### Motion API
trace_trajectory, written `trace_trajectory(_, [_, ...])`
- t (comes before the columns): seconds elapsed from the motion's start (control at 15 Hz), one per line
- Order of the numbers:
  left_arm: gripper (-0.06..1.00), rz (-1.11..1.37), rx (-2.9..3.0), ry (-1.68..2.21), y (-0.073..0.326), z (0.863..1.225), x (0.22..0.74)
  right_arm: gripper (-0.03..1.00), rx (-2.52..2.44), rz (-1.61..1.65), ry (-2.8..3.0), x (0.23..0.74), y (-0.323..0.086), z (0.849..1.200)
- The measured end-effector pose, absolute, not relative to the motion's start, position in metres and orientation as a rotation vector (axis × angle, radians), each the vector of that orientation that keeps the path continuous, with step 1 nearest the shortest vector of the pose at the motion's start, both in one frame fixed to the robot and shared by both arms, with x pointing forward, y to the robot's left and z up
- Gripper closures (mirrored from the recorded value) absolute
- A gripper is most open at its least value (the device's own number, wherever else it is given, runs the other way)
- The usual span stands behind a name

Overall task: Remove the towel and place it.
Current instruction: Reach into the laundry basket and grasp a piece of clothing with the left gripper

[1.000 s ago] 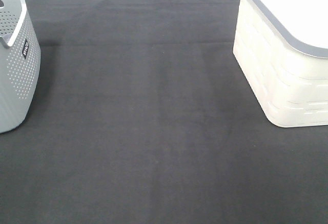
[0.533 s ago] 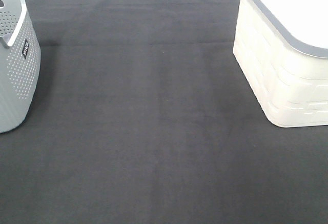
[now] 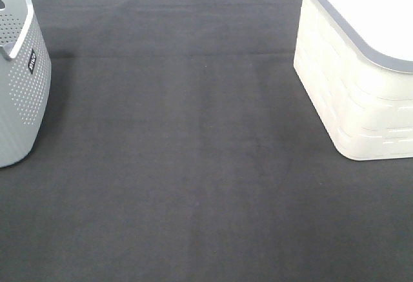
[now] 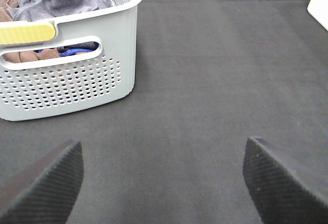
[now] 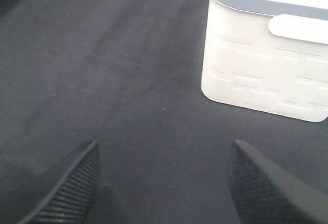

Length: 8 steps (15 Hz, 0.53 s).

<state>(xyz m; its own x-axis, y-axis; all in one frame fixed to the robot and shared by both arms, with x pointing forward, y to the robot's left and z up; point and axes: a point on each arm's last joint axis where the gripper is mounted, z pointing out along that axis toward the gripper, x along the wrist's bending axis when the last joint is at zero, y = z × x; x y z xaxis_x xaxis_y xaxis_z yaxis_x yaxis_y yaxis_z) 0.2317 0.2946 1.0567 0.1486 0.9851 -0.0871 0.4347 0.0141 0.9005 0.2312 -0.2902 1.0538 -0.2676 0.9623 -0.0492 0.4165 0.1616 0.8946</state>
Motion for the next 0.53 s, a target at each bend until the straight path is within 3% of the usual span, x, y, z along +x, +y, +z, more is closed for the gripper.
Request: trace_trajectory(0.53, [0.15, 0.8, 1.559, 1.418, 0.2946, 1.0567, 0.2317, 0.27, 1.314, 1.061, 1.785, 0.2312, -0.2902, 1.0538])
